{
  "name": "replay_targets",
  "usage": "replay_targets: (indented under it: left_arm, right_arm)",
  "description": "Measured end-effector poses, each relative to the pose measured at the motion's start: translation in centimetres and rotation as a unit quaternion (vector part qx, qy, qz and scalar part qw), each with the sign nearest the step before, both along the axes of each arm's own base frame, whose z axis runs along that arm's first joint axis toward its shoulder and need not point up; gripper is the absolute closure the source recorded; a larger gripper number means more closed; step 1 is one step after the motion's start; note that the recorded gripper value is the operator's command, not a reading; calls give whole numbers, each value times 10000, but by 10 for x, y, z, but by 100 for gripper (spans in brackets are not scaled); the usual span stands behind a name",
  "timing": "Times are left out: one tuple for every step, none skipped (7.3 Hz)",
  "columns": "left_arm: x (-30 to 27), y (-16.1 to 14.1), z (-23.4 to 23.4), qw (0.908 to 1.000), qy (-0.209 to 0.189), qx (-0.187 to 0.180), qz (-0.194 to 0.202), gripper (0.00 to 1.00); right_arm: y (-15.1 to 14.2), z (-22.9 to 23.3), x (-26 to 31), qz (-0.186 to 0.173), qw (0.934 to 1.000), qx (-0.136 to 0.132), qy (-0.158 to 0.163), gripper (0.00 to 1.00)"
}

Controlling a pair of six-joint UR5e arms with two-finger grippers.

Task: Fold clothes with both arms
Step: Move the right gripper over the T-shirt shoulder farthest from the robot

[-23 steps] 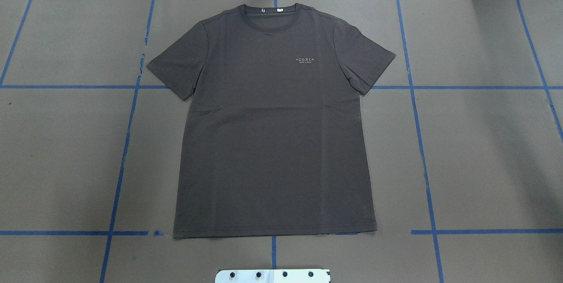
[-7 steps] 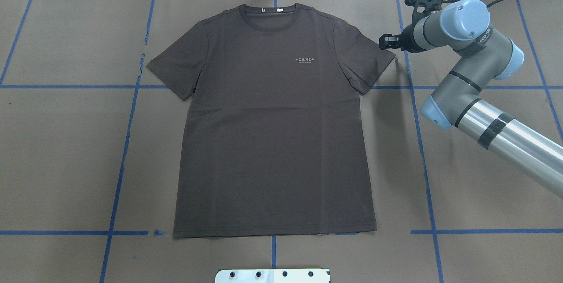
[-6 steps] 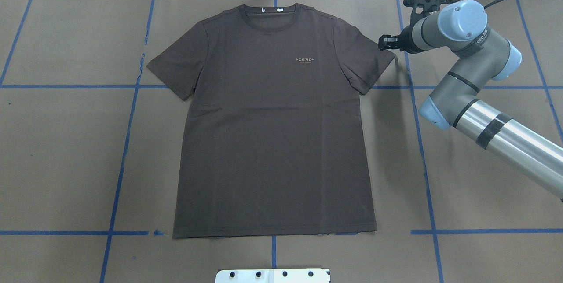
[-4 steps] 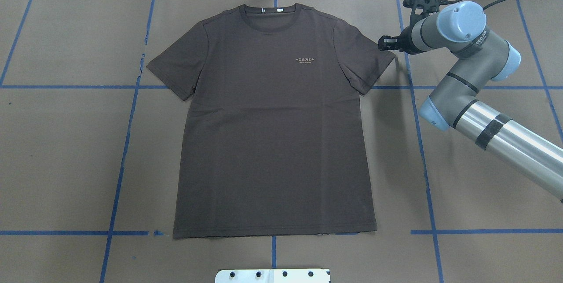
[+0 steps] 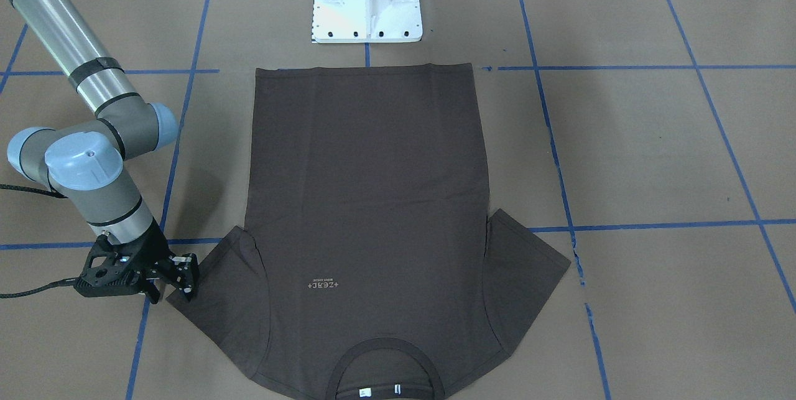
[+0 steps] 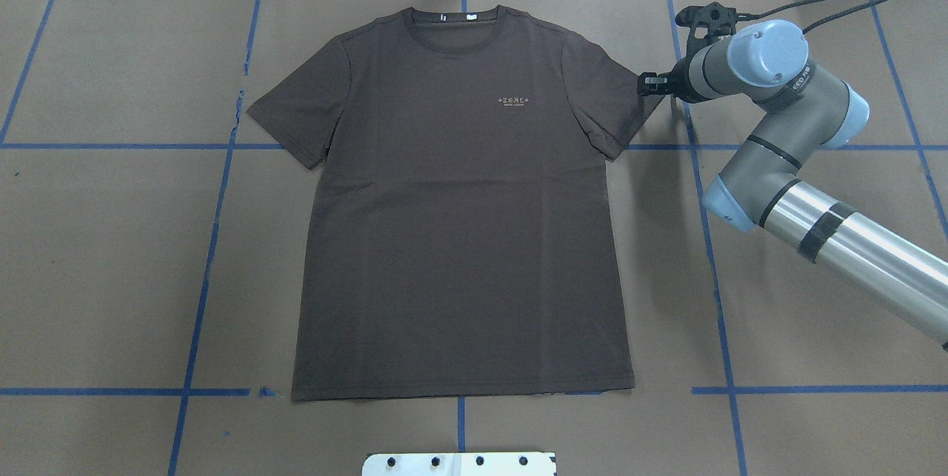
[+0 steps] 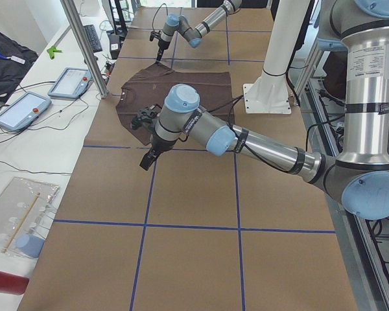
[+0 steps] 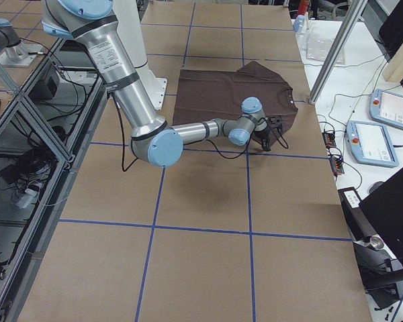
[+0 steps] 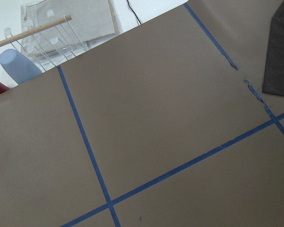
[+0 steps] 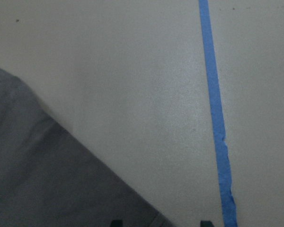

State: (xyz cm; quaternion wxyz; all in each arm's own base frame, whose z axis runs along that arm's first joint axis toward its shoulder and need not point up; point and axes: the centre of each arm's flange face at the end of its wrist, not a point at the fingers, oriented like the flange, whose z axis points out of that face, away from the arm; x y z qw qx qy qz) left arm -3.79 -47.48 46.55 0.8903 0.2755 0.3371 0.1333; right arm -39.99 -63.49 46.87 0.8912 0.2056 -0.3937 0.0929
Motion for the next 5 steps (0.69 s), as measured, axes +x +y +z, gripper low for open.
replay_targets:
  left_arm:
    - [0, 0, 0, 10000, -2, -1, 2, 0]
    - [0, 0, 1, 10000, -3, -4, 4, 0]
    - [0, 0, 1, 10000, -6, -3, 8, 0]
    - [0, 0, 1, 10000, -8, -2, 10, 0]
    - [0, 0, 1, 10000, -8, -4, 11, 0]
  right_arm:
    - [1, 0, -1, -4, 10000, 4, 8, 58]
    - [1, 0, -2, -9, 10000, 8, 11, 80]
    - [1, 0, -2, -10, 10000, 9, 13, 100]
    - [1, 0, -3, -12, 10000, 14, 9, 100]
    - [1, -4, -3, -9, 10000, 30, -12, 100]
